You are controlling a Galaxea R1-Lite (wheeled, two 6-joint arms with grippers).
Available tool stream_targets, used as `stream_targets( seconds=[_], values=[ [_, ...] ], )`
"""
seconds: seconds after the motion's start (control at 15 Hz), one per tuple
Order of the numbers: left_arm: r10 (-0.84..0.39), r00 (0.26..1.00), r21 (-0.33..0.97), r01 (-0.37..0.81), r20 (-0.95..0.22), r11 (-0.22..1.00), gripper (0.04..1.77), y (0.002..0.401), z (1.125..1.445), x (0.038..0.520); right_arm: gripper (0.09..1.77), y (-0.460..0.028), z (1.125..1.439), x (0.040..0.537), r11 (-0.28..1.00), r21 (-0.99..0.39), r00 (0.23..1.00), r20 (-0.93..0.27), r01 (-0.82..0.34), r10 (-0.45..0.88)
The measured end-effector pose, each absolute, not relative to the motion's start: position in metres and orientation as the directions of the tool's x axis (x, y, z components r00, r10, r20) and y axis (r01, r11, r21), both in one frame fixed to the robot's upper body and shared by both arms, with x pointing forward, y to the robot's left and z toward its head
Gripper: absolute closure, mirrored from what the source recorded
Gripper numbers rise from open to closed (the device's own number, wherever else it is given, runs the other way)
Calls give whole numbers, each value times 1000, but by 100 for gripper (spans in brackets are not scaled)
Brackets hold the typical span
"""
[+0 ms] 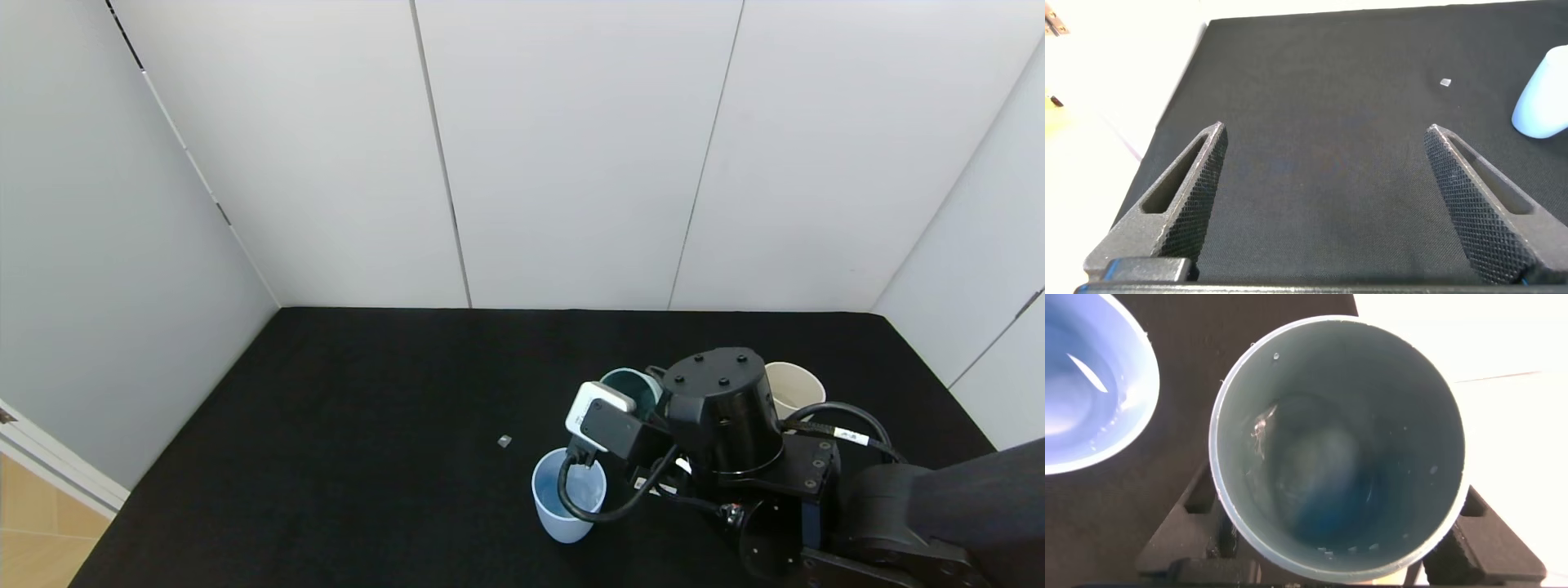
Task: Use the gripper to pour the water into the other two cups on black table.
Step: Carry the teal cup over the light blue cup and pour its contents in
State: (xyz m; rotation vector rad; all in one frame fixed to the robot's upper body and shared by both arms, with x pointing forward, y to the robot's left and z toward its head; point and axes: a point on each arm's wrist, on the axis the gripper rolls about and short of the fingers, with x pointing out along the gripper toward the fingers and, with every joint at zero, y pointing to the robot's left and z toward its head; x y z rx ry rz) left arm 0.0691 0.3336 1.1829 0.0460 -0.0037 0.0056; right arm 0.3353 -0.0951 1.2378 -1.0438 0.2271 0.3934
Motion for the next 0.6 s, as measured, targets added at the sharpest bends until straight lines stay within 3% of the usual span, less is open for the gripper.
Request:
stream_targets(
  seconds=[0.6],
  values=[
    [6, 1000, 46, -6, 4, 999, 9, 334, 1183, 69, 65, -90, 1240, 335, 341, -855, 920, -345, -391, 187]
  ],
)
